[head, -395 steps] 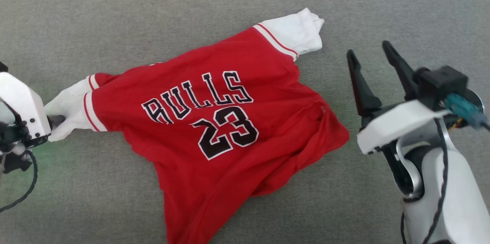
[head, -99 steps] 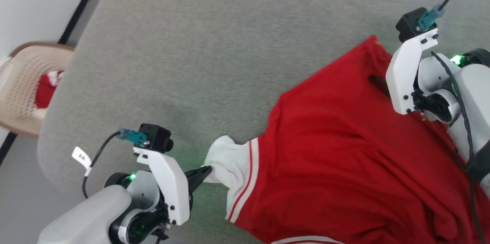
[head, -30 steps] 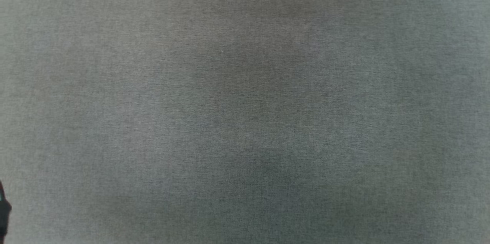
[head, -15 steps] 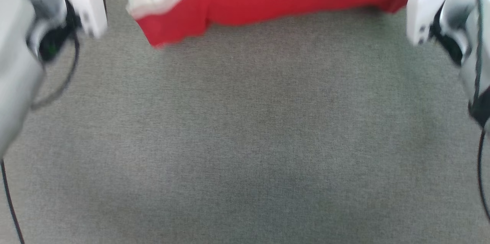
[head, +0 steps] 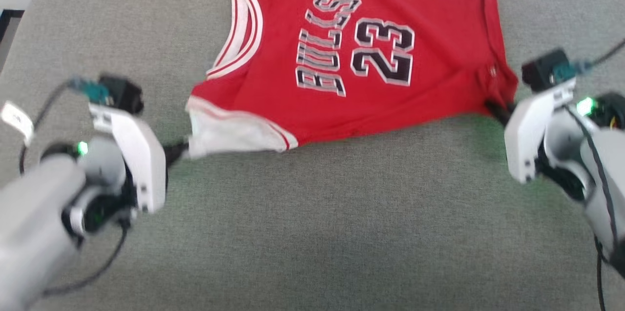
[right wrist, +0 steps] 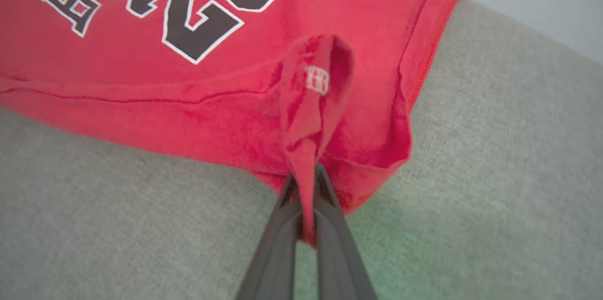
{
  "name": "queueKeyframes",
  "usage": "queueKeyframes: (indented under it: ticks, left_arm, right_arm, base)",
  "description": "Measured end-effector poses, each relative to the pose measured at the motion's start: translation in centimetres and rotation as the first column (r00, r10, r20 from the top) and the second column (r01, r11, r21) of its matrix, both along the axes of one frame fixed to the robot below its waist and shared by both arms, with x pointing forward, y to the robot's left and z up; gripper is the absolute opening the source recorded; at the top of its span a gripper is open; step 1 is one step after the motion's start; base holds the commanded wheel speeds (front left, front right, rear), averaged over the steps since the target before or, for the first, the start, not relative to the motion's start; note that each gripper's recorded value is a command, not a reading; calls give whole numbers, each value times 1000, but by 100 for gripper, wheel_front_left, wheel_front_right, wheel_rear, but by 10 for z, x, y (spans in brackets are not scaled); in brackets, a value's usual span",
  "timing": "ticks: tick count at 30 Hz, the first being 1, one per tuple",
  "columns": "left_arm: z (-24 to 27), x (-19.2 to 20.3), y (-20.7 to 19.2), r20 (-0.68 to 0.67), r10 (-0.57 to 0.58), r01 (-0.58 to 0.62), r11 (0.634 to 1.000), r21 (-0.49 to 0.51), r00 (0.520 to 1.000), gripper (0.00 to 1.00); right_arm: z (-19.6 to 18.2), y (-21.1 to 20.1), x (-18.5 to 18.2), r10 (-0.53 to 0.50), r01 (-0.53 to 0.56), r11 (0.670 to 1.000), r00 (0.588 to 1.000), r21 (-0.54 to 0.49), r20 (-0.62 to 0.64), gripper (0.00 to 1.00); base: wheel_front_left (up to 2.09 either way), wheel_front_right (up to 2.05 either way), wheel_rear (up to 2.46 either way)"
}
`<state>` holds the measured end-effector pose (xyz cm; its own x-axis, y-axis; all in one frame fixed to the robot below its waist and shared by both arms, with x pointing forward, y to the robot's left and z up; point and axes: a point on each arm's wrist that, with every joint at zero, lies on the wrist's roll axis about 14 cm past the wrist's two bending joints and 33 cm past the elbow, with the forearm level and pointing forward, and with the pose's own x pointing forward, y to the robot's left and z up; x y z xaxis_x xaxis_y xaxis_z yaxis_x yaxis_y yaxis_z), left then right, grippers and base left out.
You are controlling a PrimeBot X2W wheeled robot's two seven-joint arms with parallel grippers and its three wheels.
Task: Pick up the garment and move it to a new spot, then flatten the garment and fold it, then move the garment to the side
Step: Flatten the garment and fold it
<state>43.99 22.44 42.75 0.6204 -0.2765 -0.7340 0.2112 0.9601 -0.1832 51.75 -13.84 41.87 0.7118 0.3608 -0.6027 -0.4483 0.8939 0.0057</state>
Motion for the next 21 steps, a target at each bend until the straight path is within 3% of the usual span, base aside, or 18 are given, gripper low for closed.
queueKeyframes:
  ticks: [9,21]
  left_arm:
    - [-23,-91,-16,-175,29,-36,999,-35,984,0]
    - [-37,-168,-30,-355,53,-80,995,-62,933,0]
  right_arm:
    - [-22,-15,-67,25,-22,1000,994,21,-103,0]
    - [-35,-24,-143,36,-25,998,973,50,-230,0]
  base:
    - [0,0,0]
    - [0,0,0]
